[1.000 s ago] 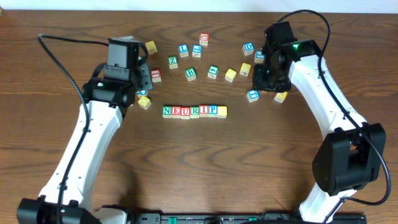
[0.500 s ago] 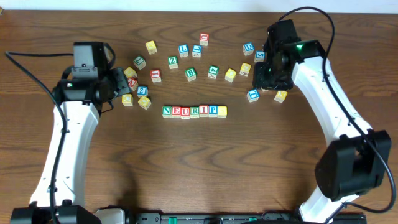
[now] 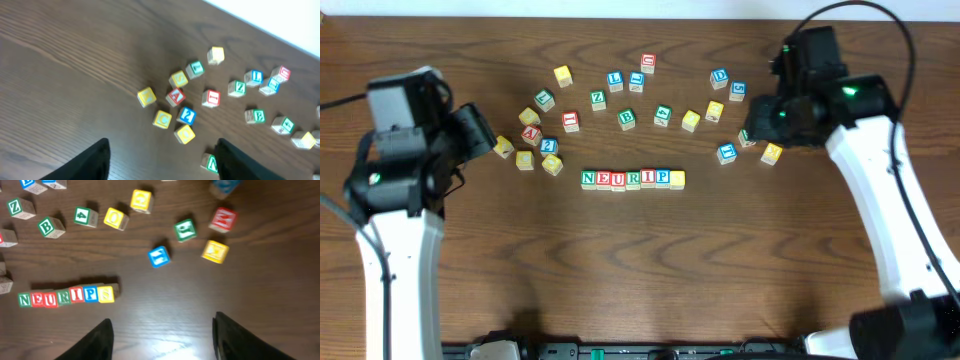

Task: Spell out NEURIPS

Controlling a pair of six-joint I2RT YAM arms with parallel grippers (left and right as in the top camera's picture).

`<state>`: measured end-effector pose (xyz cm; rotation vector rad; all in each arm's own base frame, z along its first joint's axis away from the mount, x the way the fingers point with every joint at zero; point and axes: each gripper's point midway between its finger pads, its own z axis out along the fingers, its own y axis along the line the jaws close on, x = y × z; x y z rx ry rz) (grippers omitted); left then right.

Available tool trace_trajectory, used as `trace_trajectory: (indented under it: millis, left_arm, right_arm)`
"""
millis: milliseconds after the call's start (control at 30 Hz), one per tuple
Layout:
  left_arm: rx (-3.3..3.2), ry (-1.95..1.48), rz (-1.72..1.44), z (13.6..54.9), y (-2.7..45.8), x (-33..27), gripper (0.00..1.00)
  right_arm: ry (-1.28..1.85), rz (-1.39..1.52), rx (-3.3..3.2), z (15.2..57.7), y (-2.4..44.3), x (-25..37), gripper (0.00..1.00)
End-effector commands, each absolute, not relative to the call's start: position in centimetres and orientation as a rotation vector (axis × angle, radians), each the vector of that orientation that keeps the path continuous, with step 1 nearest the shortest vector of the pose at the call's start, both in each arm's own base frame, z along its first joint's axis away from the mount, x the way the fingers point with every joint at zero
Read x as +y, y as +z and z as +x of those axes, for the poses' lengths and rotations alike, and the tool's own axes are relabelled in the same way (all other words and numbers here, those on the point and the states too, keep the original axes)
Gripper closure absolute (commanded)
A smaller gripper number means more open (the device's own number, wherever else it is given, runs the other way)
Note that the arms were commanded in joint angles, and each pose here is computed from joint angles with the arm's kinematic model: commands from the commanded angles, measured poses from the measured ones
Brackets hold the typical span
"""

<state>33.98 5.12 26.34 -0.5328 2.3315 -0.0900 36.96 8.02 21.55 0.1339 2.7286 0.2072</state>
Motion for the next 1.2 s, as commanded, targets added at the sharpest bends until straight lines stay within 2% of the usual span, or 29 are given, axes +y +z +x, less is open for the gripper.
trace_trajectory:
  millis: [0, 33, 133, 400, 533, 1167]
  left_arm:
    - [2.259, -0.078, -0.534, 33.1, 28.9, 5.8, 0.24]
    - [2.253, -0.076, -0.536, 32.9, 29.1, 5.9, 0.14]
    - [2.254, -0.053, -0.548, 32.6, 29.1, 6.2, 0.02]
    - [2.269, -0.052, -0.551, 32.8, 28.6, 6.2, 0.02]
    - [2.269, -0.052, -0.551, 32.8, 28.6, 6.2, 0.02]
    - [2.269, -0.052, -0.551, 32.8, 28.6, 6.2, 0.02]
  right_arm:
    - [0.139, 0.174, 2.640, 36.0, 24.9, 5.7, 0.35]
    - [0.138, 0.184, 2.631, 35.6, 25.4, 5.3, 0.32]
    - [0.135, 0.211, 2.608, 34.6, 26.6, 4.4, 0.25]
    - [0.087, 0.241, 2.558, 32.7, 28.6, 3.0, 0.11]
    - [0.091, 0.240, 2.534, 32.2, 29.4, 2.9, 0.01]
    - [0.083, 0.235, 2.580, 31.1, 28.8, 2.8, 0.01]
